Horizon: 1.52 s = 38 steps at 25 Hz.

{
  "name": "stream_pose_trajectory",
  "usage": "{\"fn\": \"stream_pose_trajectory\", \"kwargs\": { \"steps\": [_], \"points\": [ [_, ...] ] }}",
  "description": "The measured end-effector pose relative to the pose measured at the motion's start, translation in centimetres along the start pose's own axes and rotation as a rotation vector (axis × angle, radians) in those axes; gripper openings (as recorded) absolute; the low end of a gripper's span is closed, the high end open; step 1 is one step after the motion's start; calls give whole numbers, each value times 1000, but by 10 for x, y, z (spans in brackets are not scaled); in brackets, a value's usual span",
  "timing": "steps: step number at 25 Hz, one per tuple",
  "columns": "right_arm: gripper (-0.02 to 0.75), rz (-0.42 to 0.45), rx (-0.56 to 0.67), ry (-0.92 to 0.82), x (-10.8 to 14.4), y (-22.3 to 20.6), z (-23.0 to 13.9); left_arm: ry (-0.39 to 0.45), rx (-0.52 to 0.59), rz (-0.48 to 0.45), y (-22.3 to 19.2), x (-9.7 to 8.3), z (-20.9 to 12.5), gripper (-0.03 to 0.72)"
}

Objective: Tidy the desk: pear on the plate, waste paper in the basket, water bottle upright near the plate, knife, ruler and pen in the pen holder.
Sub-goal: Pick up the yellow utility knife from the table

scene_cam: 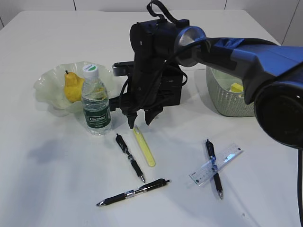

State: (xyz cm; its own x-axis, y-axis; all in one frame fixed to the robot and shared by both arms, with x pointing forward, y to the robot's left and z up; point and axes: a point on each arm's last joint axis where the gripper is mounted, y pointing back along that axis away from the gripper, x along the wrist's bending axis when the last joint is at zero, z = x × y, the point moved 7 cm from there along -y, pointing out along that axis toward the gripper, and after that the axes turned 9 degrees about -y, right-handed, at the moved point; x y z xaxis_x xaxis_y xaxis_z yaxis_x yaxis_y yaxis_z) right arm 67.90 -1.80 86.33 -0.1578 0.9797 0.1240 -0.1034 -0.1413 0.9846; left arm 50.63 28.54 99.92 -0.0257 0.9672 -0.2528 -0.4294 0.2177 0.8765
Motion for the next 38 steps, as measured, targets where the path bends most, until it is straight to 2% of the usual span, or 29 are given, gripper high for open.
{"fn": "stream_pose_trajectory", "kwargs": {
  "steps": [17, 32, 34, 38],
  "points": [
    [356, -37, 6, 9, -6, -11, 0, 0, -7, 2, 0, 0, 1, 447],
    [352, -52, 40, 14, 0, -33, -8, 0, -14, 3, 0, 0, 2, 447],
    [326, -54, 38, 14, 0, -33, -8, -1, -14, 4, 0, 1, 2, 447],
    [223, -55, 38, 15, 0, -33, -8, -1, -14, 4, 0, 1, 2, 447]
  ]
}}
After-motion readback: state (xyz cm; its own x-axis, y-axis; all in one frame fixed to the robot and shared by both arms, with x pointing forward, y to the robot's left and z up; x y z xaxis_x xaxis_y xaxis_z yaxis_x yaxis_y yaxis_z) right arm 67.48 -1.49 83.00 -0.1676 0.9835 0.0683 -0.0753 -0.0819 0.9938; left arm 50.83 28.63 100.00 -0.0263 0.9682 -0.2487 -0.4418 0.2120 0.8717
